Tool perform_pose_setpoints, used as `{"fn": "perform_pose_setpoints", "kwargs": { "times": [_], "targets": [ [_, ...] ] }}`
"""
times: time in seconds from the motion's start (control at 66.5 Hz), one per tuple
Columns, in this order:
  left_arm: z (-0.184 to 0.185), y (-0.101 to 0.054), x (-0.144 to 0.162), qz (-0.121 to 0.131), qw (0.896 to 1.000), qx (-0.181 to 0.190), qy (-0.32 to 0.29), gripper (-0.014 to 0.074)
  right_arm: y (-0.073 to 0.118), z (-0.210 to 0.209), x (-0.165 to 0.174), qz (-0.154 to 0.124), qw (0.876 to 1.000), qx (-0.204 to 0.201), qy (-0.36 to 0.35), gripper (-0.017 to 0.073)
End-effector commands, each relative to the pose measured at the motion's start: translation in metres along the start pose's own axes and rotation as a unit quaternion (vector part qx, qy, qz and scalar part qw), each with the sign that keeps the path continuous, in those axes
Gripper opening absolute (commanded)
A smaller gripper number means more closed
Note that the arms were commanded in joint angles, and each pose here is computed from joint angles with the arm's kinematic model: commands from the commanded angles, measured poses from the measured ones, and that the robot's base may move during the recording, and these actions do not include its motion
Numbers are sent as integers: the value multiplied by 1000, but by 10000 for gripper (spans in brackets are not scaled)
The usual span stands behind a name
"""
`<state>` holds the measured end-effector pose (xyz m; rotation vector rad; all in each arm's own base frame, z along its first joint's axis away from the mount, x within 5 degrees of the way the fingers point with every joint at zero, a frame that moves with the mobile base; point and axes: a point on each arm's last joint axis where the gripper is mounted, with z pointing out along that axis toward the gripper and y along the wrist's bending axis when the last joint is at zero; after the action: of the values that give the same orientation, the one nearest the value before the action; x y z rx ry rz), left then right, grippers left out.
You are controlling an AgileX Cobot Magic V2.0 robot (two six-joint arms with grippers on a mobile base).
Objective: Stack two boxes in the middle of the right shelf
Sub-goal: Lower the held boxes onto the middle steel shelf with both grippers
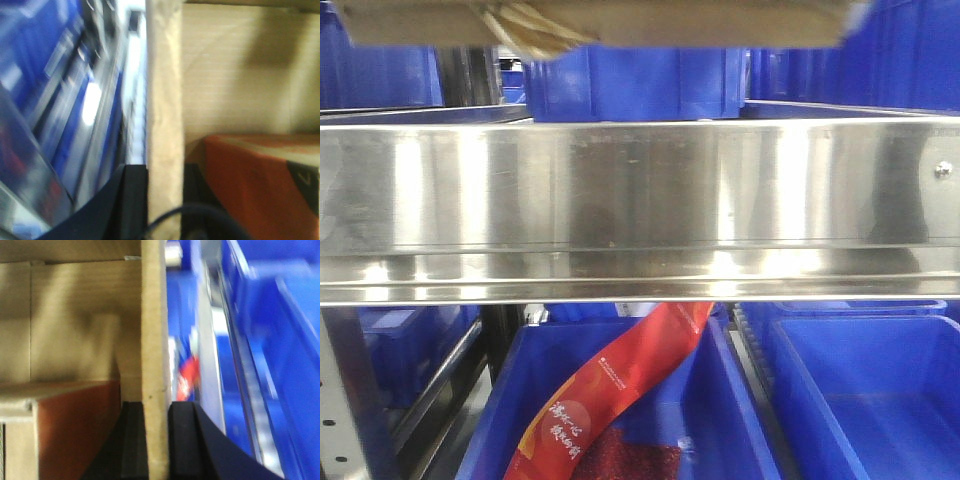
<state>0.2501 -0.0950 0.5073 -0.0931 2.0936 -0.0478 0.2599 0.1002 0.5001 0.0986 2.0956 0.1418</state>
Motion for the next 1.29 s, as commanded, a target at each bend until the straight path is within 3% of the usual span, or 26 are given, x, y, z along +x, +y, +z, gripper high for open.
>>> {"fn": "perform_pose_setpoints", "kwargs": {
  "times": [0.0,0.226,0.421,0.767,0.888,1.068,1.174,1.279],
  "targets": [
    [2,0,-5,2,1000,20,11,-111,-3,1,-7,7,1000,23,3,-161],
    [38,2,-16,6,999,3,48,-111,15,30,-12,19,998,19,48,-162],
    [65,-3,-14,12,996,30,83,-111,22,54,-5,11,997,28,70,-162],
    [87,-6,-10,25,995,11,95,-97,29,87,2,-7,996,42,78,-148],
    [88,-6,-10,25,995,11,92,56,31,96,6,-11,995,46,88,47],
    [89,-5,-11,28,996,5,85,424,31,97,8,-11,994,53,99,393],
    [89,-5,-11,28,996,4,83,529,30,95,7,-11,994,52,97,460],
    [89,-4,-13,32,997,-3,76,550,29,90,5,-8,995,50,91,468]
  ]
}}
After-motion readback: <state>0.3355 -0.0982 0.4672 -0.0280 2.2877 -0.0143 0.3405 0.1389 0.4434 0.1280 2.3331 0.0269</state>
